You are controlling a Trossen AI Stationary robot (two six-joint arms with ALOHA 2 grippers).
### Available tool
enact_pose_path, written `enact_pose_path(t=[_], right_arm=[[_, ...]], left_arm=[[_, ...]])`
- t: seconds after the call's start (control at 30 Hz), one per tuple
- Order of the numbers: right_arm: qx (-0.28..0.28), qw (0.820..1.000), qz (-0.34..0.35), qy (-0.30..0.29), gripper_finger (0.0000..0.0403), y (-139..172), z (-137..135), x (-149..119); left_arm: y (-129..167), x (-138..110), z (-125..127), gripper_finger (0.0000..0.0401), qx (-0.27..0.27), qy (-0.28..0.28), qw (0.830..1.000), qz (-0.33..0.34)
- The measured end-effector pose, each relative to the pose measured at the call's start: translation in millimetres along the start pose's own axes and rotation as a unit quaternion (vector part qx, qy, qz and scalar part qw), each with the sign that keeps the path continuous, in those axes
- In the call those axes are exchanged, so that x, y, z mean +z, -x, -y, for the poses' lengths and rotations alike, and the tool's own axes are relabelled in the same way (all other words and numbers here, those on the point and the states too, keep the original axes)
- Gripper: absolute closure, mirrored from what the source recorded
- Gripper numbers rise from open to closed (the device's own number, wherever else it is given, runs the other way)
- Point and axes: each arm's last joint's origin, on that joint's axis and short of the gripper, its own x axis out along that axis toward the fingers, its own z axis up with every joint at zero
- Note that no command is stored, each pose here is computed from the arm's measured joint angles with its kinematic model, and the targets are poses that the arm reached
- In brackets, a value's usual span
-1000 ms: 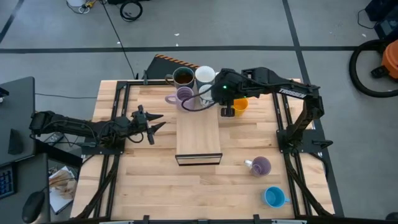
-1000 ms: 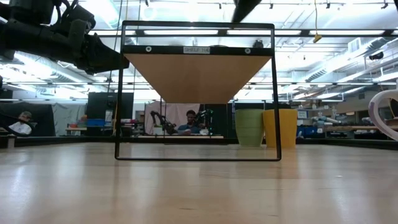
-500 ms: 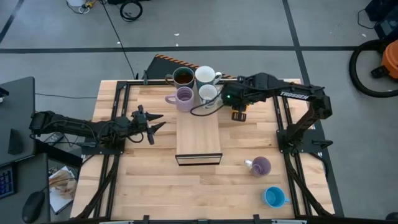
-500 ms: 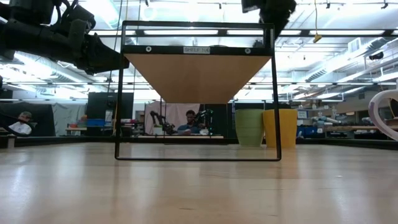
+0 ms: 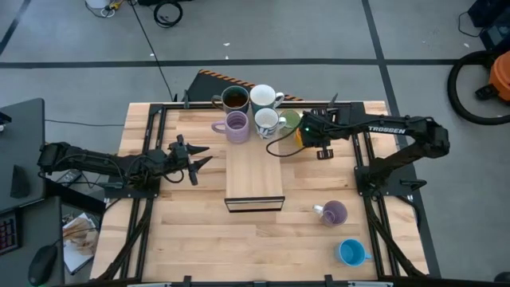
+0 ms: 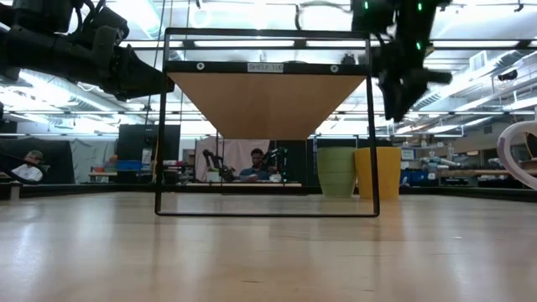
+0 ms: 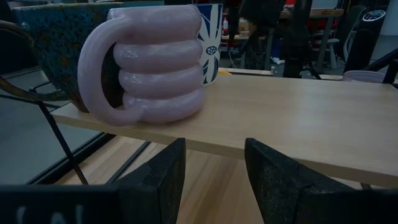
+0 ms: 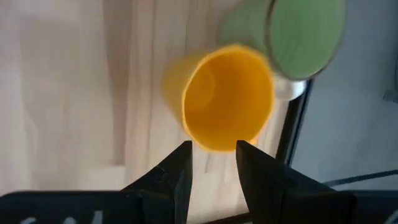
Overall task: Place coffee mugs
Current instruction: Put the yellow mug on the shelf
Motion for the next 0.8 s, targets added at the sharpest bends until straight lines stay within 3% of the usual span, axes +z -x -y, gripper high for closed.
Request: enact_pose_path(t=[0.23, 0.5, 0.8], right_arm=[[-0.04, 0.995, -0.045, 0.075, 0.0273, -30.1, 7.2, -14.6], [-0.027, 0.96, -0.05, 0.275, 0.0274, -38.2, 4.2, -16.7], [-0.047, 0.937, -0.036, 0.345, 0.0275, -55.5, -0.7, -17.3]], left_arm=[[0.0, 0.0, 0.0, 0.0229, 0.0, 0.0, 1.0, 0.0], [0.0, -0.4, 0.0, 0.0229, 0.0, -0.002, 1.0, -0.002], [0.0, -0.7, 0.0, 0.0229, 0.0, -0.003, 1.0, -0.003]])
